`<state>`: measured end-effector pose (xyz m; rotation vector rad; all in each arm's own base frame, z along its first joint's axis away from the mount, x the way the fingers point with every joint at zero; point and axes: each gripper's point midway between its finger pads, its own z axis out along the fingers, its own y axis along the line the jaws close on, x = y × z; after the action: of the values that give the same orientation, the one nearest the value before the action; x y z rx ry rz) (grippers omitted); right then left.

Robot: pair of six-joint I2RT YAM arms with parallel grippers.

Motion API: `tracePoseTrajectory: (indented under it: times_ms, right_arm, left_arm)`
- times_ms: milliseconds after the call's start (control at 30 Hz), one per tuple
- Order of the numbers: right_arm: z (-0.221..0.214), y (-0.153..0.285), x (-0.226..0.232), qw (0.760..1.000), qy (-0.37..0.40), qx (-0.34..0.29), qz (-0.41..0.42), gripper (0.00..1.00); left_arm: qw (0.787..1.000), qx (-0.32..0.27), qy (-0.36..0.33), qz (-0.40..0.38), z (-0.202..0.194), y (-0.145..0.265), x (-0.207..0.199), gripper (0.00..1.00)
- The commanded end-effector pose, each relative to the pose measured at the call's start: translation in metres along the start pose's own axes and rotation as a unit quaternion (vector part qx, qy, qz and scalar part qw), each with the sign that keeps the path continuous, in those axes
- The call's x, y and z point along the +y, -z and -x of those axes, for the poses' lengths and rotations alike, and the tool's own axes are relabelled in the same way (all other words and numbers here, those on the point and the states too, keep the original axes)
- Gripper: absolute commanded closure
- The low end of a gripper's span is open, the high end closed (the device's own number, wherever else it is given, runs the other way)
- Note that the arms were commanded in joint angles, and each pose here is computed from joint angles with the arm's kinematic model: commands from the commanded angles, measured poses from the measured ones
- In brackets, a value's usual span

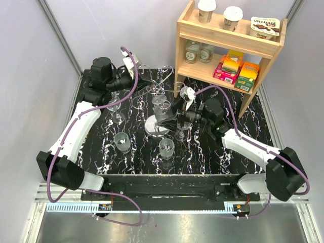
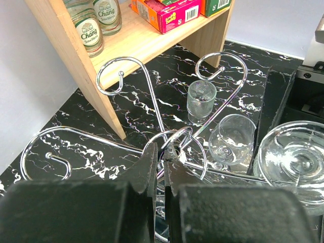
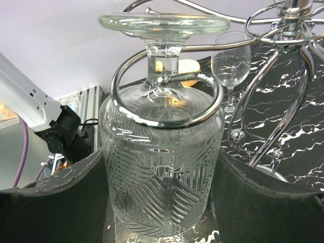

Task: Place the wine glass upside down on the wine glass rack
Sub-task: Turn the wine glass upside down at the wine rack.

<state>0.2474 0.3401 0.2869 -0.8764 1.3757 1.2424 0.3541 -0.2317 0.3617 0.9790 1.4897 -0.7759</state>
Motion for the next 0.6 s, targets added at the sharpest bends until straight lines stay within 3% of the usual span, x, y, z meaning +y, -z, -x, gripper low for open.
tracePoseTrajectory:
  times_ms: [0,567]
  right_arm:
    - [0.040,0.009,0.025,0.996,0.068,-0.060,0.029,1.00]
    - [0.034,0.026,0.013,0.993,0.099,-0.072,0.001,1.00]
  left_arm:
    - [0.999,-0.007,-0.014,0.029,0.007,0.008,0.006,1.00]
    - [0.999,-0.011,-0.010,0.038,0.008,0.011,0.011,1.00]
